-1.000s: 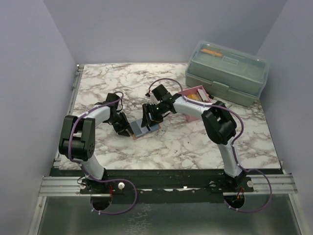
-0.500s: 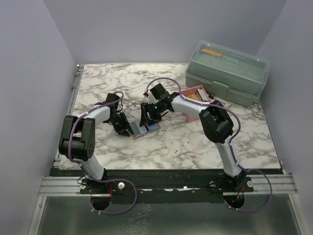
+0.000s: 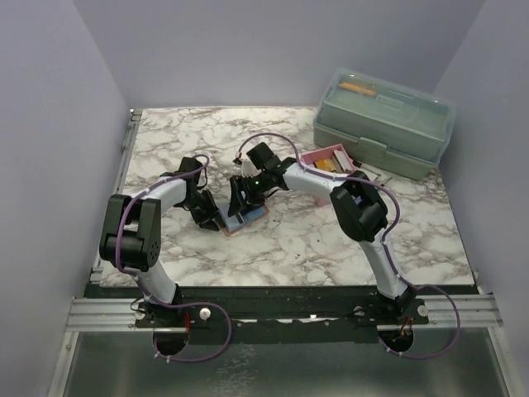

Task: Put the credit cards into the card holder
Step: Insert the credit card into the card holder.

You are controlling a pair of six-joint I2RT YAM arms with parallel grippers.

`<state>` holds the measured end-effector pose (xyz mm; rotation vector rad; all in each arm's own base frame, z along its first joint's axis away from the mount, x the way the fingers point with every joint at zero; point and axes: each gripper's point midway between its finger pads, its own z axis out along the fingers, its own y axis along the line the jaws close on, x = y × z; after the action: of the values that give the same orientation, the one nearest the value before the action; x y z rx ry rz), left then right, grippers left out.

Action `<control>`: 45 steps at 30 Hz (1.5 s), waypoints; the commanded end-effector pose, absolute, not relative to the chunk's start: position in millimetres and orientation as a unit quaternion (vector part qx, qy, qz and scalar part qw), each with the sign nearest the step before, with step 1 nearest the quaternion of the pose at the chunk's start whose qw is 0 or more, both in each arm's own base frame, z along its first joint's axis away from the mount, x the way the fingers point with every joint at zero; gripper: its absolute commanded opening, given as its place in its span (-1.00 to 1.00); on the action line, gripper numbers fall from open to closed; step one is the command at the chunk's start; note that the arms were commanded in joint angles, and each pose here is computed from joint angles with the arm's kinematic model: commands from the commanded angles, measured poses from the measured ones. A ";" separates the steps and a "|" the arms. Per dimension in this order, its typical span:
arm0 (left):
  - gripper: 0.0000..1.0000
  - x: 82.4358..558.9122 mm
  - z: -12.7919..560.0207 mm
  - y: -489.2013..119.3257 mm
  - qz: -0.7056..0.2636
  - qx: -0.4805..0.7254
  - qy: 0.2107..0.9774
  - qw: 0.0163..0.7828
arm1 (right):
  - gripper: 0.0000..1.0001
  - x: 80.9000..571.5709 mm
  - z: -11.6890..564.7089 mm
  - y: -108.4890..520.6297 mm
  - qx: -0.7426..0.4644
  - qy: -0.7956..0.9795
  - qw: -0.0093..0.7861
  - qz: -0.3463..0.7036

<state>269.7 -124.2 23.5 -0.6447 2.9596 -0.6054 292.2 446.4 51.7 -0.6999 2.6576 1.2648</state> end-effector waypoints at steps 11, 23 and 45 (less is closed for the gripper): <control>-0.23 269.5 33.8 -111.8 -0.170 -0.186 0.966 0.054 | 0.31 310.8 82.9 424.9 -0.231 0.910 0.116 0.324; -0.23 274.0 10.3 -102.4 -0.141 -0.182 0.973 0.023 | 0.34 315.3 54.6 451.4 -0.243 0.893 0.083 0.370; 0.04 274.6 36.1 -110.3 -0.175 -0.181 0.967 0.050 | 0.35 340.4 92.1 376.5 -0.192 0.942 0.141 0.234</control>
<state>278.1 -114.4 26.9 -0.5542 2.9892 -0.5308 324.4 426.5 82.0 -0.6282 2.6918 0.9952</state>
